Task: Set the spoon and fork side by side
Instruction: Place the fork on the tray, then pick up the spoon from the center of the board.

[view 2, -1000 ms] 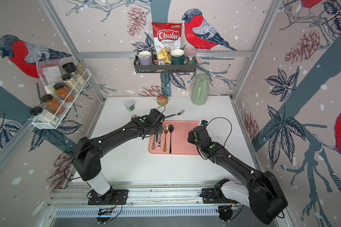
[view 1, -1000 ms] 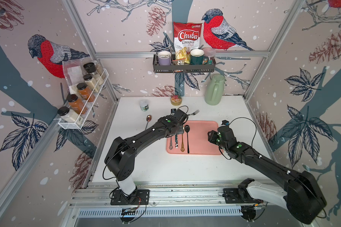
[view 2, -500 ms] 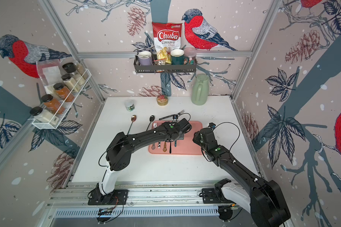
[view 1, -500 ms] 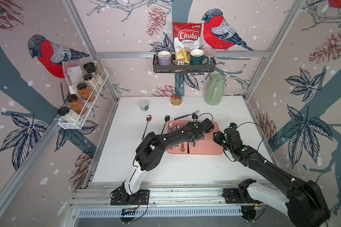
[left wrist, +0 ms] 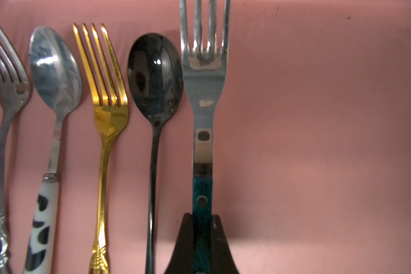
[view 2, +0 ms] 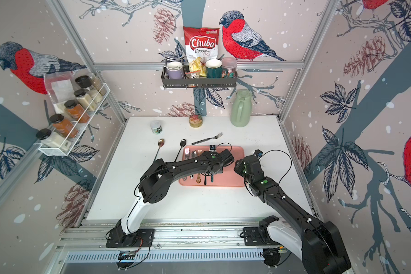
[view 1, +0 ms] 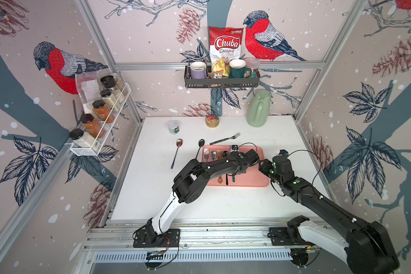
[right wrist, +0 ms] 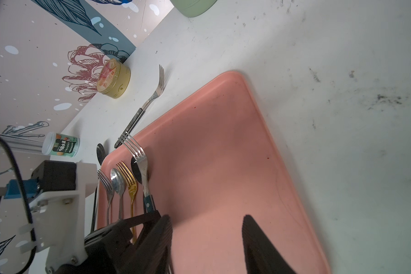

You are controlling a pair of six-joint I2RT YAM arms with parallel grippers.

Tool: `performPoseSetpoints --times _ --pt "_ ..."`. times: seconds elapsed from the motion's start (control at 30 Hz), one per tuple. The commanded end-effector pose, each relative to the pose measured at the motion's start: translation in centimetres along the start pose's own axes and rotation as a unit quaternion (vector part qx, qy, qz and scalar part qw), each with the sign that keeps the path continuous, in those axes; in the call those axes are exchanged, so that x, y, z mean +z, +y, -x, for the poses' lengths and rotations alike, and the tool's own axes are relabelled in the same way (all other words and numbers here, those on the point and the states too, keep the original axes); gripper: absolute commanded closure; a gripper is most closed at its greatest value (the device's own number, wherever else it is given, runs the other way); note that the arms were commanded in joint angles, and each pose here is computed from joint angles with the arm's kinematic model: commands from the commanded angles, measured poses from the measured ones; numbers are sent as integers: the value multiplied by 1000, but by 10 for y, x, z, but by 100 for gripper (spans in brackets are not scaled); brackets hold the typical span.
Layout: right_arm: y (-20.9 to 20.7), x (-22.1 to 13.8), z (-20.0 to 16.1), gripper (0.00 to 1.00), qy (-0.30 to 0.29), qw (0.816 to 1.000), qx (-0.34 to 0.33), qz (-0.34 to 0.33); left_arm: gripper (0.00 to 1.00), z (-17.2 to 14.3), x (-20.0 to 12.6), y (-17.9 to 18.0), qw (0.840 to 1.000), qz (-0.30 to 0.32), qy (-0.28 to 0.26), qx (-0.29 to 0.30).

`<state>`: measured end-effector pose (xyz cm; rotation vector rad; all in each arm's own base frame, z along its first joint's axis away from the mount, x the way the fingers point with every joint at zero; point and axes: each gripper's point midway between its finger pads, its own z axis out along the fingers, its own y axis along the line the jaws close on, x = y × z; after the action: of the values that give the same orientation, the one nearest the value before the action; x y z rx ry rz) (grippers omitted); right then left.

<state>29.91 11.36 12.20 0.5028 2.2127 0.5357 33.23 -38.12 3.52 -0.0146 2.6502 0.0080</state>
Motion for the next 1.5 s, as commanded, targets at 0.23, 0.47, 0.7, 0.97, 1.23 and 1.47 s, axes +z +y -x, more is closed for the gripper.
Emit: performPoseSetpoints --times 0.23,0.47,0.7,0.97,1.23,1.47 --pt "5 0 5 50 -9 1000 6 11 99 -6 6 -4 1000 -8 8 3" --pt "7 1 4 50 -4 1000 4 9 64 21 -26 5 1000 -10 -22 20" --pt "33 0 12 50 6 998 -49 -34 50 57 -74 47 997 -14 -59 47" --pt "125 8 -1 49 28 993 -117 -18 40 83 -86 161 995 17 -94 10" --pt "224 49 -64 50 94 976 -197 -21 39 73 -88 283 985 119 -89 -89" --pt "263 94 -111 49 132 961 -237 -51 36 52 -136 343 960 53 -165 -218"
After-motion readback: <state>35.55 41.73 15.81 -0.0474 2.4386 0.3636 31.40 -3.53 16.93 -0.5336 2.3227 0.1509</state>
